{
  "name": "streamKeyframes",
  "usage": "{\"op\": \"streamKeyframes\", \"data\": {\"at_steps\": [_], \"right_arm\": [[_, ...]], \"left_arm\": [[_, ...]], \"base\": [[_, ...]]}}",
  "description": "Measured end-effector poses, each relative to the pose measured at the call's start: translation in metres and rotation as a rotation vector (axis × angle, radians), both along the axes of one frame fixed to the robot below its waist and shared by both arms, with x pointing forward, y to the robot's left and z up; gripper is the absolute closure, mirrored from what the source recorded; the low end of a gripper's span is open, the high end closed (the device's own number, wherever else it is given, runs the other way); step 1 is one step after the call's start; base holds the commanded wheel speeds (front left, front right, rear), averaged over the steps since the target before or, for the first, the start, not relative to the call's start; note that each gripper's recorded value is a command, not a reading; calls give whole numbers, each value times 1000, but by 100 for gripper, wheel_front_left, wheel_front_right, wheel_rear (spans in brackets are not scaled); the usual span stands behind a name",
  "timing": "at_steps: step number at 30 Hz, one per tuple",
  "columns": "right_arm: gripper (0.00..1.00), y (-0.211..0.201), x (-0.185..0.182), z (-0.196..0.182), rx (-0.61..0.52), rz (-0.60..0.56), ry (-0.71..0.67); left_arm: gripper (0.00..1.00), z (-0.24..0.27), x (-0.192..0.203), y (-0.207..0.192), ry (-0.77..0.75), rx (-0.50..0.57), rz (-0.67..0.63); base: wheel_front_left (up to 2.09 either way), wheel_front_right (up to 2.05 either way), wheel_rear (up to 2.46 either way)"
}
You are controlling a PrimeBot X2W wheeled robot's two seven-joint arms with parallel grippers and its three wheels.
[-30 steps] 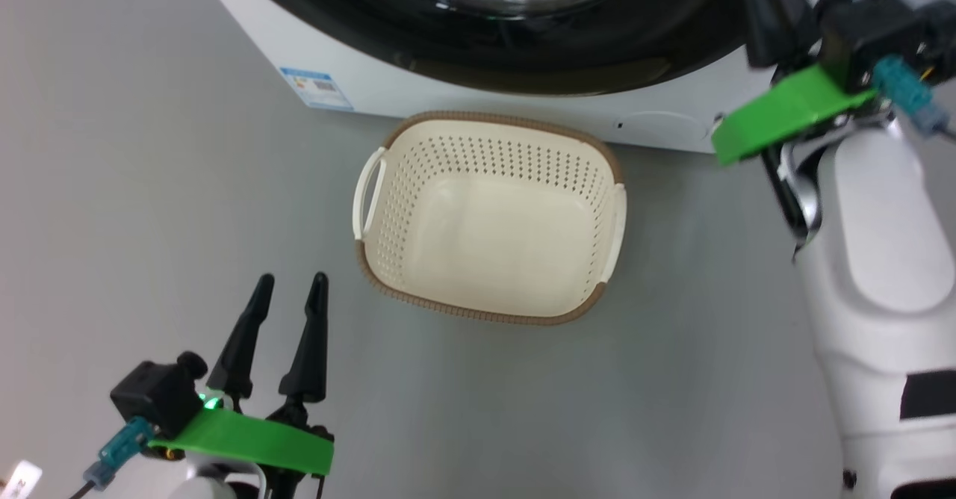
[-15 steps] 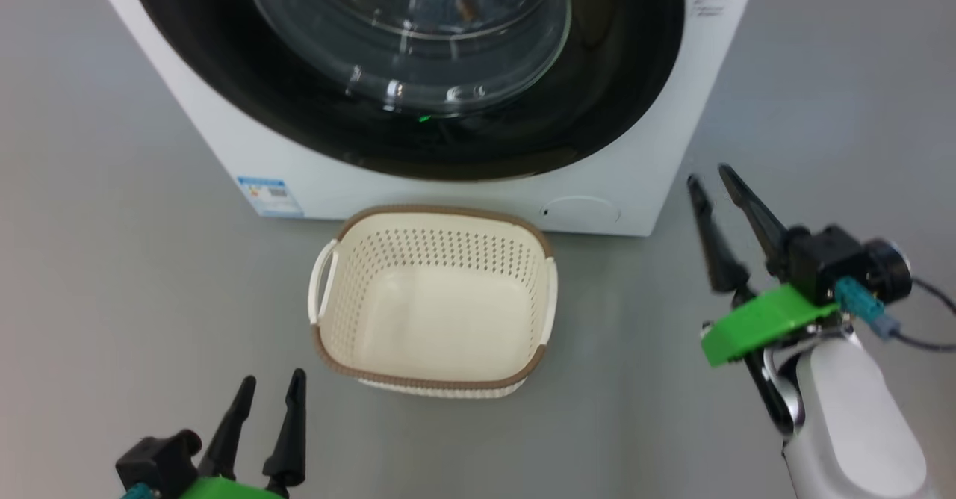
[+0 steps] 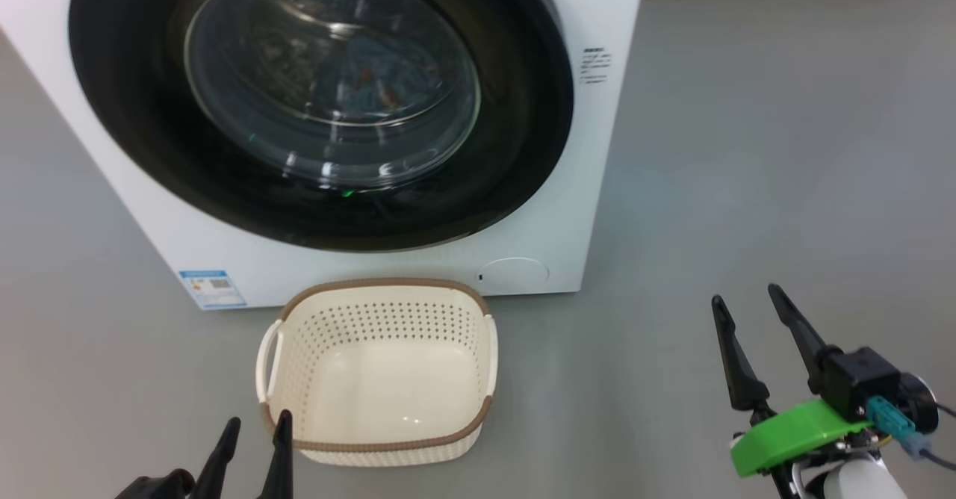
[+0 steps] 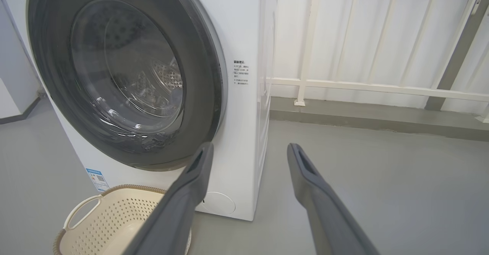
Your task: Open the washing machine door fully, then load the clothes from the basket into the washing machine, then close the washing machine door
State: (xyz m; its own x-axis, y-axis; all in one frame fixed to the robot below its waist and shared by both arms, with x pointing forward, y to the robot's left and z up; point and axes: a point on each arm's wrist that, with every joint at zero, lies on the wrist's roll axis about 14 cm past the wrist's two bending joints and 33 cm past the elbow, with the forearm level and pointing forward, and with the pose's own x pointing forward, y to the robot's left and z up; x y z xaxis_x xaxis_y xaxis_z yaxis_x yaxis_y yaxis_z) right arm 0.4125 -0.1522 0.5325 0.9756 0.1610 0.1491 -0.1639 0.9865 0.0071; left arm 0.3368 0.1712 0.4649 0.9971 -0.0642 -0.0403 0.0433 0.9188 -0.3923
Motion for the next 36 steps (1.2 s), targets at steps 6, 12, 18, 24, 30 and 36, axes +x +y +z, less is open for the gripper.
{"op": "streamKeyframes", "data": {"at_steps": [6,12,18,24,30,36], "right_arm": [[0,-23,-20,0,16,-71,-4],[0,-38,-31,-8,16,-119,19],[0,-45,-36,-13,15,-141,35],[0,-48,-38,-15,20,-154,41],[0,-50,-38,-16,24,-159,44],[0,-46,-37,-18,33,-148,50]], "left_arm": [[0,9,6,-8,-32,34,-34],[0,12,9,-12,-42,53,-52],[0,12,11,-14,-45,64,-61],[0,9,11,-15,-35,78,-69],[0,4,10,-12,-21,85,-64],[0,1,10,-8,-10,95,-52]], "base": [[0,0,0],[0,0,0],[0,0,0],[0,0,0],[0,0,0],[0,0,0]]}}
